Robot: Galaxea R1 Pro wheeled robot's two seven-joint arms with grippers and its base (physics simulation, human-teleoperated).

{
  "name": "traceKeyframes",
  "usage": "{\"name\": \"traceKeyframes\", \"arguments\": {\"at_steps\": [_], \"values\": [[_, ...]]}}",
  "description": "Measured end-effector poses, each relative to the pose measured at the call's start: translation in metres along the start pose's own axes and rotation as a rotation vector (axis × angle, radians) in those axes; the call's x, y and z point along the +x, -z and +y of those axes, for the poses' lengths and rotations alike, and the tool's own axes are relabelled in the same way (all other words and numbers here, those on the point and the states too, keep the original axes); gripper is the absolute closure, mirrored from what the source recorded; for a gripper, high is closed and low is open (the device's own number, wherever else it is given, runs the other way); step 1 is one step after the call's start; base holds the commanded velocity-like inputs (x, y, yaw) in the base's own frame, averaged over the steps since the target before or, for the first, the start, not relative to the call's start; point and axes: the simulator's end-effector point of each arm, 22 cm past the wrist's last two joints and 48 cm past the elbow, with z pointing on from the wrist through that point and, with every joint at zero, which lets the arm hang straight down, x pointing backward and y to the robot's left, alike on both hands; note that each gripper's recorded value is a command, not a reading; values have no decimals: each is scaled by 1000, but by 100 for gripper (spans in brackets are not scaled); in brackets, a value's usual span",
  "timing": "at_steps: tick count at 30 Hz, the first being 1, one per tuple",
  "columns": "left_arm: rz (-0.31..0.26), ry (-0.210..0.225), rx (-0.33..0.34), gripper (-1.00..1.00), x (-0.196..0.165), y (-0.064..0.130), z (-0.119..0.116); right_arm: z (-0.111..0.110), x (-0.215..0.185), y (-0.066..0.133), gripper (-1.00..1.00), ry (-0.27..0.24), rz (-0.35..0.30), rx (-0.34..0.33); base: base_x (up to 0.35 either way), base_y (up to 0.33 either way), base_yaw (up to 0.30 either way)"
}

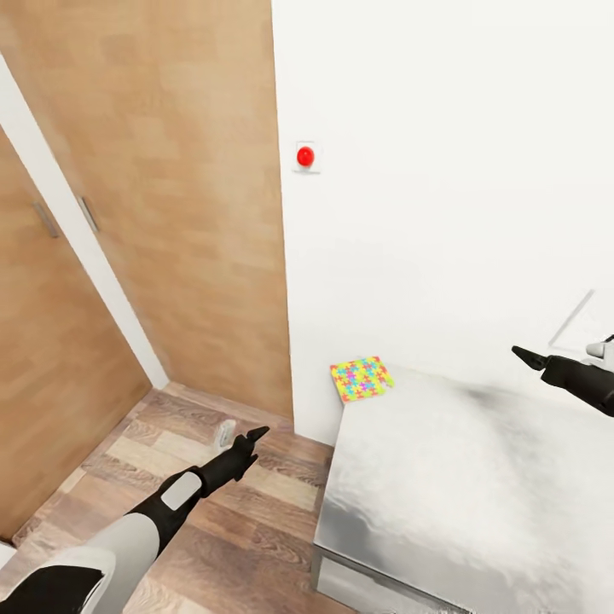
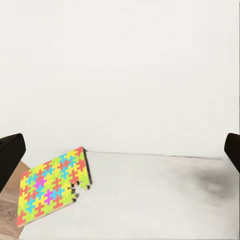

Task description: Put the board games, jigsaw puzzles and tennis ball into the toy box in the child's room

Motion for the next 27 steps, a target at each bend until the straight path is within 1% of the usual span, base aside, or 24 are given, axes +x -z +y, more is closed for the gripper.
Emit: {"name": "traceKeyframes", "arguments": {"at_steps": [6,7,9,13,17,22,27], "values": [[-7,-5,20,-100,-5,4,-4,1,-3,2,-100,0,-6,-2,0,28,-271],[-9,-7,57,-100,-6,8,-9,1,-4,3,-100,1,-8,-1,0,183,-269],[-14,-7,72,-100,-9,13,-8,1,-5,3,-100,1,-9,-2,0,218,-269],[-26,-11,92,-100,-19,24,-5,2,-7,4,-100,2,-12,-4,0,272,-269],[-32,-13,99,-100,-24,31,-3,3,-8,6,-100,3,-15,-6,0,317,-269],[-32,-17,104,-100,-25,33,-4,3,-11,7,-100,3,-20,-8,16,334,-268],[-31,-21,110,-100,-24,33,-8,4,-13,9,-100,3,-25,-9,103,339,-268]]}}
